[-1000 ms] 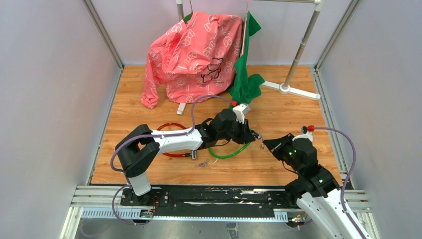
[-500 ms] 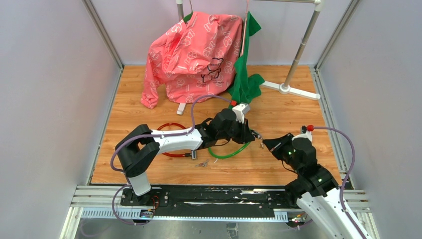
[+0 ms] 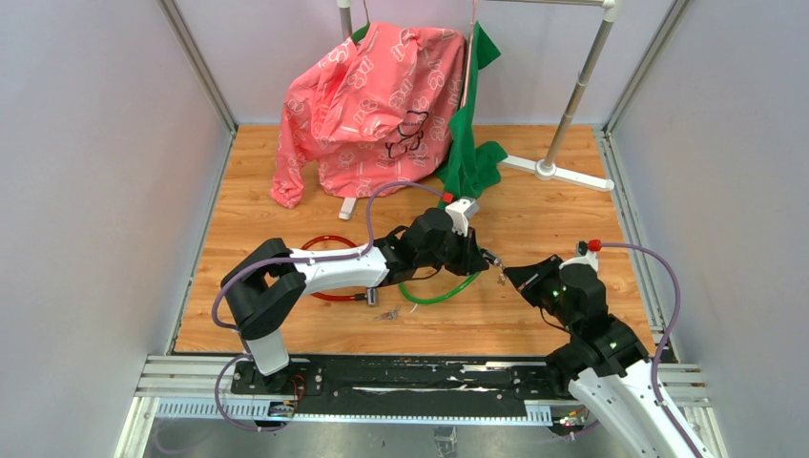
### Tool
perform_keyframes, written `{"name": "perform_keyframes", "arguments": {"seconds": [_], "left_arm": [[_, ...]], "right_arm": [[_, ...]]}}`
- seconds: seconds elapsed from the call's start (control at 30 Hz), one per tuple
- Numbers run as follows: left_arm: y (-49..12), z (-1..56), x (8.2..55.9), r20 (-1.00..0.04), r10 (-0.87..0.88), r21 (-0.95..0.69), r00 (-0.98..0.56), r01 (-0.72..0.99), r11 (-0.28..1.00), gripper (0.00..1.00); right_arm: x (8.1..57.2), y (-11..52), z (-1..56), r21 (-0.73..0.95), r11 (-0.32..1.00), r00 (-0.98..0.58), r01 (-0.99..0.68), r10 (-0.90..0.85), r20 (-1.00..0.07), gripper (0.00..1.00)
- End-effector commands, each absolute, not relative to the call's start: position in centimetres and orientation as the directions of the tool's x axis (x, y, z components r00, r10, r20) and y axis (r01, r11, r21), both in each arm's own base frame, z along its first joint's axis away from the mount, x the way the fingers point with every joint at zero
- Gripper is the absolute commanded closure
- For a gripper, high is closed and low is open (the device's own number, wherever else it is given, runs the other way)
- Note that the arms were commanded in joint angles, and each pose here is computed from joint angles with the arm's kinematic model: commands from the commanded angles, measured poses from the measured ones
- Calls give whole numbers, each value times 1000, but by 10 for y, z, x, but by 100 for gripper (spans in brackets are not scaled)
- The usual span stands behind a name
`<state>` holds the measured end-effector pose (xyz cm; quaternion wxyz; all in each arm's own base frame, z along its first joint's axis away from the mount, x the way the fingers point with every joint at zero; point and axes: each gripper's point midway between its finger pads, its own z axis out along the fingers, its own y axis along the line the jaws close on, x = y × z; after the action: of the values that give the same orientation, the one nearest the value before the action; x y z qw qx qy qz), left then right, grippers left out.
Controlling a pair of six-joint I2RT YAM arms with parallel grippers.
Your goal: Unlock with the key
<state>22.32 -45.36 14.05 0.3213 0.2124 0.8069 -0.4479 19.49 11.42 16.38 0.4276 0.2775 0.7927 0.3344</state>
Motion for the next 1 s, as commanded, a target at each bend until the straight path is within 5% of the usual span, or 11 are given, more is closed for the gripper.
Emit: {"name": "perform_keyframes", "arguments": {"seconds": [0.0,0.97], "left_arm": [[-461,168,225,-734,2,-604,-679,654,455,100],[-462,165,227,-733,0,-603,-681,650,462,100]], "right_arm": [[195,111,152,753,631,-487,186,725,-487,100],[193,112,154,732,661,-507,166,694,-512,100]]}}
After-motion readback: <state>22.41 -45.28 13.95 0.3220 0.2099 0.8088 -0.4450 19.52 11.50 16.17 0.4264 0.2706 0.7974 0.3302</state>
